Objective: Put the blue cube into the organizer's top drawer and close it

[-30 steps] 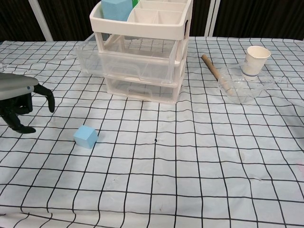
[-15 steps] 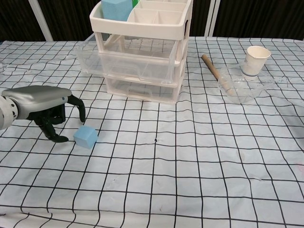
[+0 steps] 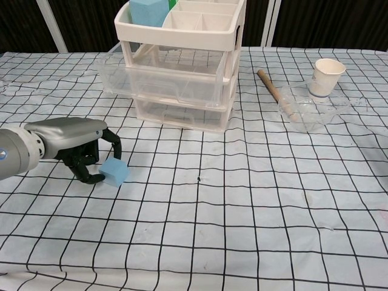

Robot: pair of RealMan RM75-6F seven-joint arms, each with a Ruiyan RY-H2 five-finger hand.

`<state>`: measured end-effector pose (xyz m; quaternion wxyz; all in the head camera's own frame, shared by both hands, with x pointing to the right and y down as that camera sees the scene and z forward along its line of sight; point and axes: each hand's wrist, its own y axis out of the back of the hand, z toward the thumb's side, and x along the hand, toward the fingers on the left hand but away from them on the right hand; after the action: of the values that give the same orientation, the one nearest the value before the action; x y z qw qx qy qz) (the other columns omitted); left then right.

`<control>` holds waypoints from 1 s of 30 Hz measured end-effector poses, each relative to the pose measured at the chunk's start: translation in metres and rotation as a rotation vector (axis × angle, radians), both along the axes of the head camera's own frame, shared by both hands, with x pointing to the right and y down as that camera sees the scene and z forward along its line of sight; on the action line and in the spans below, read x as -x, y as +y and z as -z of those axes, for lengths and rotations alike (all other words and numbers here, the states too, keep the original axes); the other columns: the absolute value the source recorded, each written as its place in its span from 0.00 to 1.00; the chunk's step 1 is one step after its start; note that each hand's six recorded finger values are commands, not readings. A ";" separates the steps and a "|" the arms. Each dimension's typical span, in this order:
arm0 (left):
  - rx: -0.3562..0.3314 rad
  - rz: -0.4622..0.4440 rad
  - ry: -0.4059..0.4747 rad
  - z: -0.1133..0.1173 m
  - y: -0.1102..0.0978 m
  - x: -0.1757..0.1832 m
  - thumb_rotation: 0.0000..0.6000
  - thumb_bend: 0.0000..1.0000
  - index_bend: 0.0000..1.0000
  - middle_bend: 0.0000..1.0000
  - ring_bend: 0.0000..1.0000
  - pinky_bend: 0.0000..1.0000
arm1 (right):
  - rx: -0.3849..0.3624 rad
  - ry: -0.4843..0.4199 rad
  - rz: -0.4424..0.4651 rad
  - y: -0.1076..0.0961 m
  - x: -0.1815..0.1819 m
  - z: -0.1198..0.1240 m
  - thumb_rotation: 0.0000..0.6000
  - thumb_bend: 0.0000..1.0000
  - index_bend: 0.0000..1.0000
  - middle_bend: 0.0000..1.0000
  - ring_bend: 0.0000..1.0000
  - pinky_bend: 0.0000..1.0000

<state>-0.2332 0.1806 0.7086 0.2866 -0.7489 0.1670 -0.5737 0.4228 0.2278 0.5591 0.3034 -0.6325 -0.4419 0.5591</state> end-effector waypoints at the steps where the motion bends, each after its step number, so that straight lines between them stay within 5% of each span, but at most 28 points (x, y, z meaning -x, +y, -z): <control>1: 0.000 0.002 0.001 0.000 0.000 0.000 1.00 0.42 0.49 1.00 0.99 0.94 | 0.000 0.000 0.001 0.000 0.000 0.000 1.00 0.27 0.06 0.00 0.00 0.18; 8: -0.032 -0.004 0.041 0.013 -0.003 -0.005 1.00 0.42 0.50 1.00 0.99 0.95 | -0.002 -0.001 0.000 0.000 0.000 0.001 1.00 0.27 0.06 0.00 0.00 0.18; 17: -0.129 -0.026 0.156 0.063 -0.016 -0.017 1.00 0.42 0.50 1.00 0.99 0.95 | 0.001 -0.001 0.001 0.000 0.000 0.000 1.00 0.27 0.06 0.00 0.00 0.18; 24: -0.214 -0.022 0.288 0.119 -0.040 -0.037 1.00 0.42 0.50 1.00 0.99 0.94 | 0.000 0.002 0.002 0.001 0.001 0.000 1.00 0.28 0.06 0.00 0.00 0.18; 30: -0.259 -0.013 0.322 0.133 -0.063 -0.053 1.00 0.42 0.50 1.00 0.99 0.94 | -0.001 0.003 0.002 0.000 0.000 0.000 1.00 0.28 0.06 0.00 0.00 0.18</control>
<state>-0.1801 0.1178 0.5756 0.3537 -0.7889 0.2784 -0.4184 0.4223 0.2281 0.5590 0.3049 -0.6320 -0.4411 0.5595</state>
